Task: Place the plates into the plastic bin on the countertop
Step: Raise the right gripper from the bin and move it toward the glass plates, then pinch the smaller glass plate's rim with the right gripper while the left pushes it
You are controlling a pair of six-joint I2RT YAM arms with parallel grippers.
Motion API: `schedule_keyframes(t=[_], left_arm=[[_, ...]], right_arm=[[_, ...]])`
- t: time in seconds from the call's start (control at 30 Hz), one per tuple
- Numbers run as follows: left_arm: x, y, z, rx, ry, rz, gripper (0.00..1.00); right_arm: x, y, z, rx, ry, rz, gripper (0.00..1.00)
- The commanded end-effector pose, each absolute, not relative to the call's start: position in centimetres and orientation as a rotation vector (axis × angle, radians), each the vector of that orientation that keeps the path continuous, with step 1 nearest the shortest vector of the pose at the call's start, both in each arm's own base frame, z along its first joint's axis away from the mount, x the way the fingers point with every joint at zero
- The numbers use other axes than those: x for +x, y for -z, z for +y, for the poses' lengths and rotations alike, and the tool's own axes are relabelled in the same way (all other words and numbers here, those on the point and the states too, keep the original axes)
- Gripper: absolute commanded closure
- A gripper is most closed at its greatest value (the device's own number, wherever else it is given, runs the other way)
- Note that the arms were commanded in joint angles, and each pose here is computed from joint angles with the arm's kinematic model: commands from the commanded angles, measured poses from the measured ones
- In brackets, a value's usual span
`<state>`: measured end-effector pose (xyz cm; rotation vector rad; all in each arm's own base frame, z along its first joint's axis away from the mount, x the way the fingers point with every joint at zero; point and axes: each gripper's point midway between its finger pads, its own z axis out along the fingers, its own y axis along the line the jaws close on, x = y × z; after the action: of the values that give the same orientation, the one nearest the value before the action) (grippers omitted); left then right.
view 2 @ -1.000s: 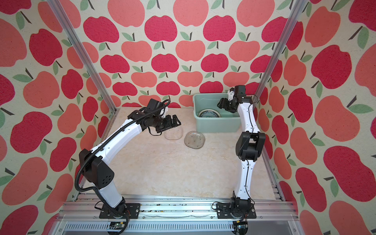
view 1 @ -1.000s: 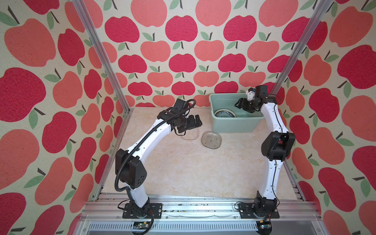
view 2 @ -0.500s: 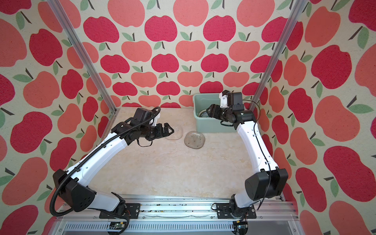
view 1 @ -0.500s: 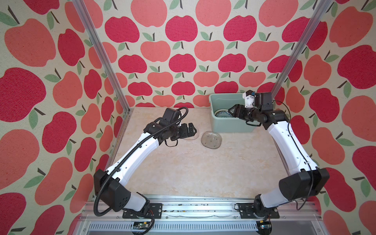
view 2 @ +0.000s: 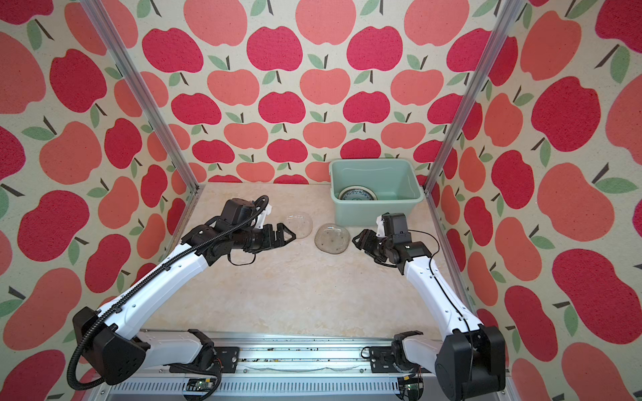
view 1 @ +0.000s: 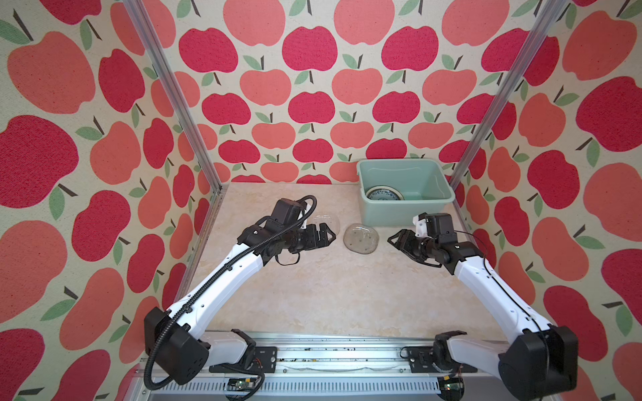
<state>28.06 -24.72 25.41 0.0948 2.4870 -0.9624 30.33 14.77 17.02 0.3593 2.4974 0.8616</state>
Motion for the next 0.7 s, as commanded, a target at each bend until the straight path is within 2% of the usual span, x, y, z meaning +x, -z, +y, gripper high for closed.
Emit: schedule_keyframes(t=[0.0, 0.27, 0.67], left_arm=[[28.0, -26.4, -25.4, 0.078, 1.014, 2.471, 0.01], [27.5, -26.0, -25.0, 0.019, 1.016, 2.507, 0.01], [28.3, -25.9, -25.4, 0.02, 1.001, 2.529, 0.01]], right_arm=[[32.1, -16.0, 15.2, 0.463, -0.948, 2.444, 0.41], [34.8, -9.4, 16.0, 0.592, -0.93, 2.546, 0.48], [38.0, -4.9, 17.5, 0.587, -0.877, 2.647, 0.58]])
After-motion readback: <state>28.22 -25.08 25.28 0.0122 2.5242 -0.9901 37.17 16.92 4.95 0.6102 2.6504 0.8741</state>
